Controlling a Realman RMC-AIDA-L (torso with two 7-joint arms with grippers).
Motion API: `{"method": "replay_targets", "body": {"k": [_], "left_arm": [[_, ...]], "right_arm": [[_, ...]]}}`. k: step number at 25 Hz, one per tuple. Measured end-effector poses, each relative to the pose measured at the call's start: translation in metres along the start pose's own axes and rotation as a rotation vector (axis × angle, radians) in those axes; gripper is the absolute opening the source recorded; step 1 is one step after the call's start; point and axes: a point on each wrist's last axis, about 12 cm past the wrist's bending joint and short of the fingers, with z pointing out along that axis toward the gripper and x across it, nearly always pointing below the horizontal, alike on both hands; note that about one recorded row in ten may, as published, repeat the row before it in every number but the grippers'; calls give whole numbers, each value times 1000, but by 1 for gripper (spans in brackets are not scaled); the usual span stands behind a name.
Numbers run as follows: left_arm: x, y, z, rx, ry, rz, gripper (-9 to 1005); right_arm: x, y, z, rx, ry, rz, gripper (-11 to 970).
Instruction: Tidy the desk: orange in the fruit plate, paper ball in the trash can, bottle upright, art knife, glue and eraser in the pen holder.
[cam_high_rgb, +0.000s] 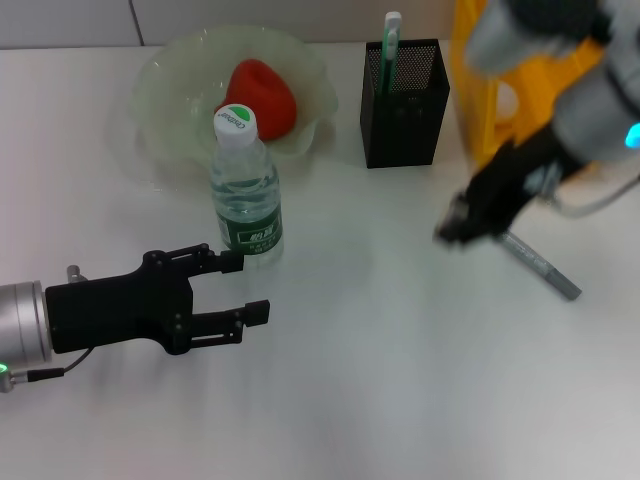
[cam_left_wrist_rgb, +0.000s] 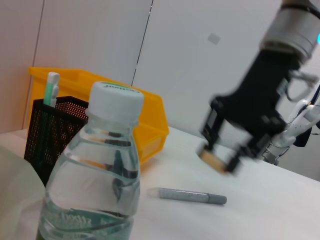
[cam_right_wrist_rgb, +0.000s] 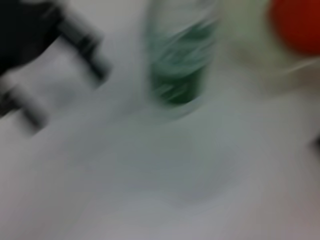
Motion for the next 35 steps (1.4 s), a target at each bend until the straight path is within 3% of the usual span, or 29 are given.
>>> {"method": "replay_targets", "body": {"k": [2, 3, 4, 6, 8, 9, 13, 18, 23, 27, 32, 35], "left_arm": [[0, 0, 0, 2, -1, -1, 783], [0, -1, 0, 3, -2, -2, 783], [0, -1, 0, 3, -2, -2, 783], [1, -1, 0, 5, -1, -2, 783], [1, -1, 0, 5, -1, -2, 783], [0, -1, 2, 13, 2, 1, 783], [-1, -2, 4, 18, 1, 3, 783], [-1, -2, 4, 19, 0, 3, 783], [1, -3, 4, 17, -2, -1, 783], [1, -3, 4, 17, -2, -2, 783], [1, -3, 4, 17, -2, -2, 783], [1, -3, 5, 18, -3, -2, 783]], "right_arm": [[-2, -9, -6, 46, -35, 35, 415], [-7, -26, -17, 137, -116, 114, 415], [-7, -26, -17, 137, -116, 114, 416], [-12, -44, -22, 200, -207, 200, 416], [-23, -61, -15, 216, -270, 267, 417], [-23, -61, -15, 216, -270, 267, 417], [-34, -83, 15, 257, -326, 338, 418], [-40, -87, 35, 256, -317, 347, 419], [-40, -87, 36, 267, -321, 342, 420], [-40, -87, 37, 265, -320, 342, 560], [-35, -82, 26, 259, -326, 326, 592], [-28, -67, 3, 214, -348, 287, 589]]}}
